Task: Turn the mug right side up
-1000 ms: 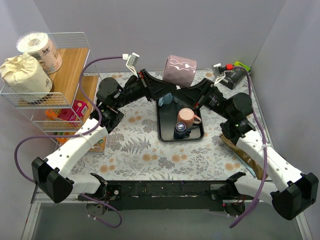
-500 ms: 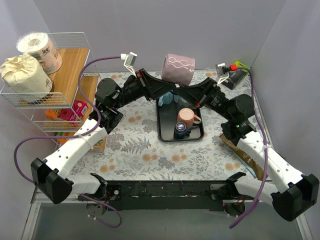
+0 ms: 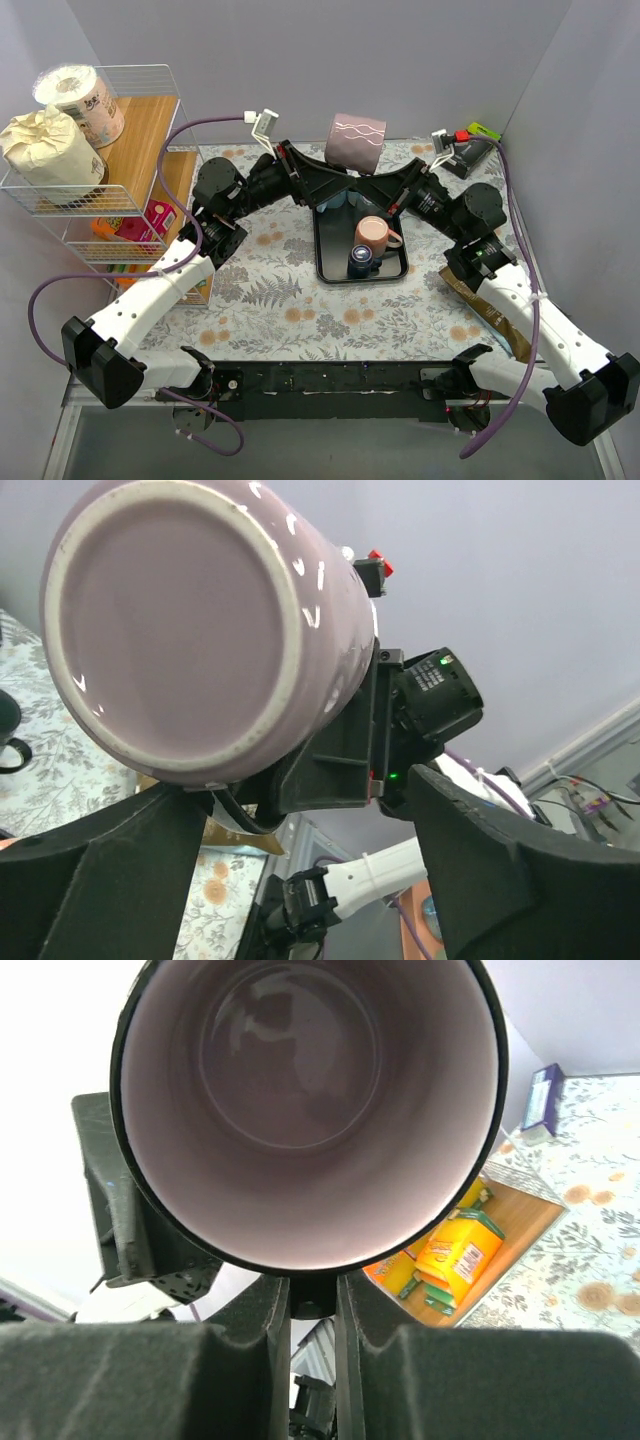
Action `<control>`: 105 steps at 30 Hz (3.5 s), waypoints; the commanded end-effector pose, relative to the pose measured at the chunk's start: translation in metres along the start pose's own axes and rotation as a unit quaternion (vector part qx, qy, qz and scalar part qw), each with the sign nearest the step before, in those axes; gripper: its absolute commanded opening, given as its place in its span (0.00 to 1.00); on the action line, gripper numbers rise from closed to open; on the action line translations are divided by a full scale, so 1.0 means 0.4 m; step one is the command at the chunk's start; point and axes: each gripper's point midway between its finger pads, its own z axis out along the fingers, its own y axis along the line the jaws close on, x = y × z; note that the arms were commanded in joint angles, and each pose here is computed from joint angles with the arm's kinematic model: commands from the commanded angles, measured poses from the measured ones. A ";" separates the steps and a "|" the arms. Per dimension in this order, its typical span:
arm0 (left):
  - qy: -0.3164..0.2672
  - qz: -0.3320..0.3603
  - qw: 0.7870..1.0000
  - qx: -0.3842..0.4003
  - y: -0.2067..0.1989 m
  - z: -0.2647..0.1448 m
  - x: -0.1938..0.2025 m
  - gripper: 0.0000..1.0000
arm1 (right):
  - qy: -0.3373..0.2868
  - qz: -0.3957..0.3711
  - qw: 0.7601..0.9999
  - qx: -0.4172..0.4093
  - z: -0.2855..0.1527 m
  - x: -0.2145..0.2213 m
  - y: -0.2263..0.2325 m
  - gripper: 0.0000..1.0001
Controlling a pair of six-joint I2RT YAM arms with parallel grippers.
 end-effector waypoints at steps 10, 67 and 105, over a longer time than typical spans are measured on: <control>-0.008 0.002 0.989 -0.150 0.138 -0.028 0.009 0.98 | -0.088 -0.115 0.978 0.149 -0.037 -0.170 -0.019 0.01; 0.152 -0.009 0.897 -0.414 0.483 -0.142 0.195 0.98 | 0.187 -0.150 0.685 0.688 -0.617 -0.230 -1.051 0.01; 0.164 -0.010 0.886 -0.434 0.523 -0.160 0.214 0.98 | 0.166 -0.115 0.720 0.664 -0.507 -0.283 -0.954 0.67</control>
